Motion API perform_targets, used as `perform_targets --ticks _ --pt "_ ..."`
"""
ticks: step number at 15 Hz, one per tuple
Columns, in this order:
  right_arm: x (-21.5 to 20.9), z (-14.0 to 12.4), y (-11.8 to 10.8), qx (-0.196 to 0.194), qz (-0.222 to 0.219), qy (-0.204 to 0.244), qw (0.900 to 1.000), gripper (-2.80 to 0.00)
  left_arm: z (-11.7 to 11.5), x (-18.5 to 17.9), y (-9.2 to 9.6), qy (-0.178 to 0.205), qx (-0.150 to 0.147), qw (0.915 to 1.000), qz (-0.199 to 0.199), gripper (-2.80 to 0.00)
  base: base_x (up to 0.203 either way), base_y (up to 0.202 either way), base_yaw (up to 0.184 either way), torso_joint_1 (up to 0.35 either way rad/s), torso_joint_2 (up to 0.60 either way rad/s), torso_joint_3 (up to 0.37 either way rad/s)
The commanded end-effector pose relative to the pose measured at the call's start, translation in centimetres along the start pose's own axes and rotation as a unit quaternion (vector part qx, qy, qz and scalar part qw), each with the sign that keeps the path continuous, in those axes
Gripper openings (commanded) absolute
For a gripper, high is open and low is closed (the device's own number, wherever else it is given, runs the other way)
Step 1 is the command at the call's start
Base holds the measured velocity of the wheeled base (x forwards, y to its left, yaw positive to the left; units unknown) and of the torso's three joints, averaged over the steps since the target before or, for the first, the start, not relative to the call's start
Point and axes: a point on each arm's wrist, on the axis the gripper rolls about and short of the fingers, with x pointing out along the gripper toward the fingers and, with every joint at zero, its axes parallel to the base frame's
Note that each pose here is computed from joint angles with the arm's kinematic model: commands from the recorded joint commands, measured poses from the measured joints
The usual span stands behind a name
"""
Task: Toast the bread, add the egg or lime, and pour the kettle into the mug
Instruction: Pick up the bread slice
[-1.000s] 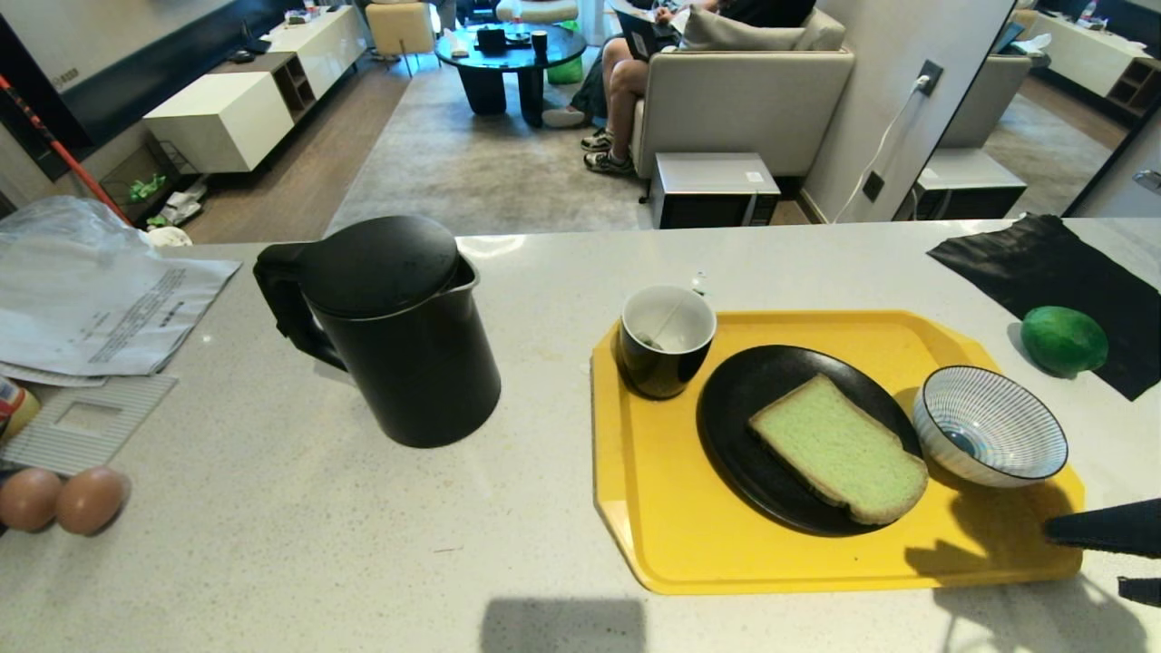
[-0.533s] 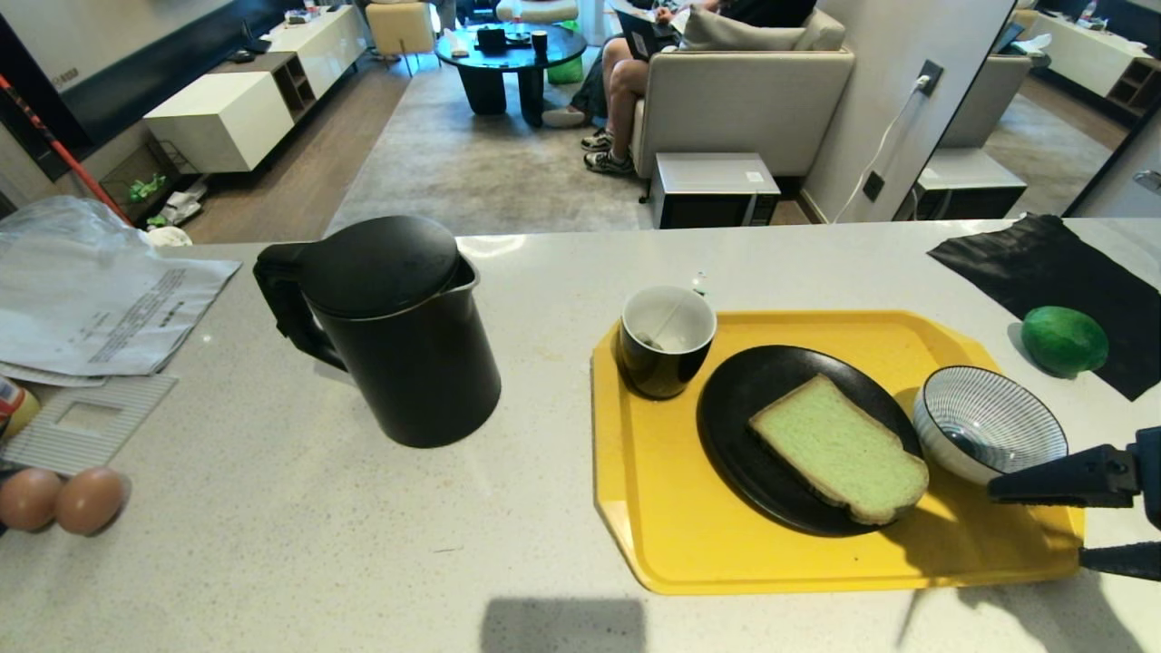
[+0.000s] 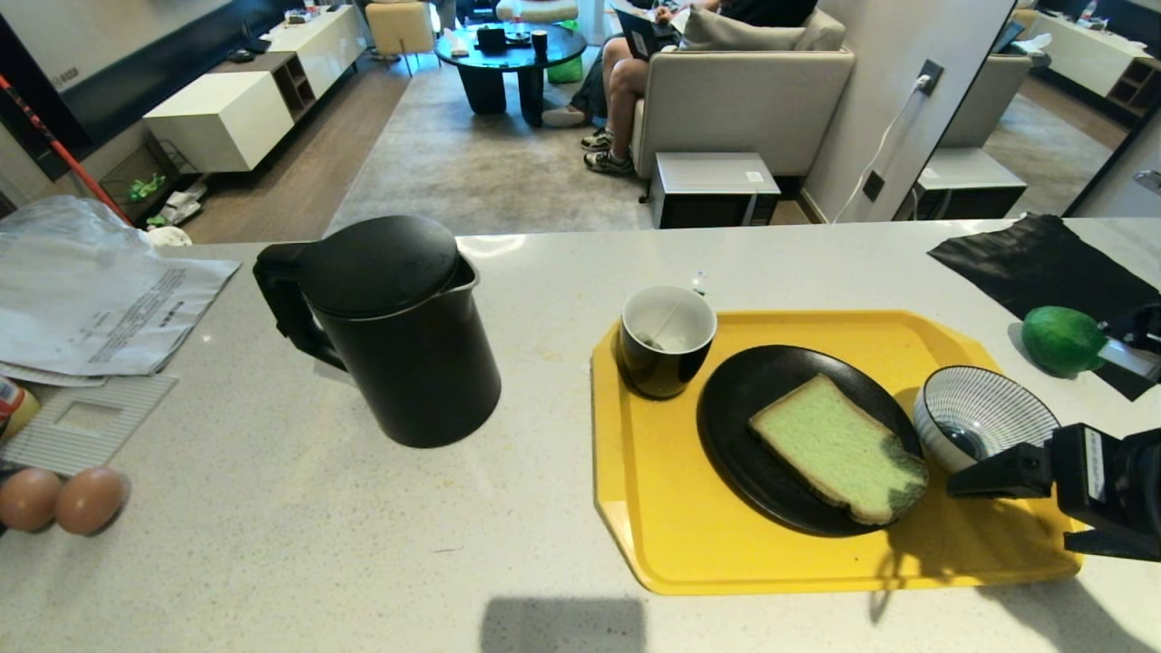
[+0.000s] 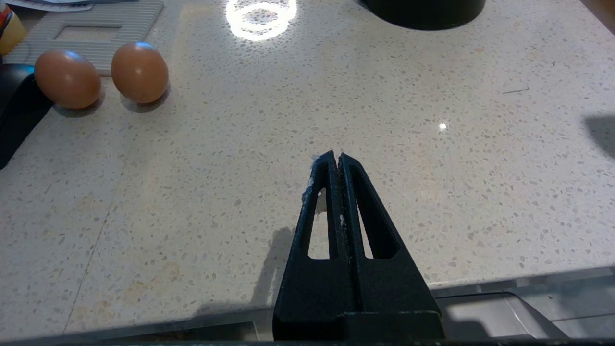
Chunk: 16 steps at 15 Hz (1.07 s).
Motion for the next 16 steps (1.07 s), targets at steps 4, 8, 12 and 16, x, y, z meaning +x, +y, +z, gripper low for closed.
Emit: perform_targets --ticks 4,8,12,16 --pt "1.3 1.0 1.4 -0.011 -0.054 0.012 0.998 0.00 -0.5 0.1 0.0 0.008 0.000 1.0000 0.000 -2.80 0.000 0.000 0.000 0.000 0.00 0.000" --pt "2.4 1.1 1.7 0.011 -0.073 0.021 0.997 0.00 -0.5 0.1 0.0 0.008 0.000 1.0000 0.000 -2.80 0.000 0.000 0.000 0.000 0.00 0.000" --pt "3.4 1.5 2.2 0.054 -0.081 0.026 0.995 0.00 -0.5 0.1 0.0 0.008 0.000 1.0000 0.000 -2.80 0.000 0.000 0.000 0.000 0.00 0.000" --pt "4.3 2.4 3.0 0.080 -0.085 0.026 0.993 0.00 -0.5 0.1 0.0 0.008 0.000 1.0000 -0.001 -2.80 0.000 0.000 0.000 0.000 0.00 0.000"
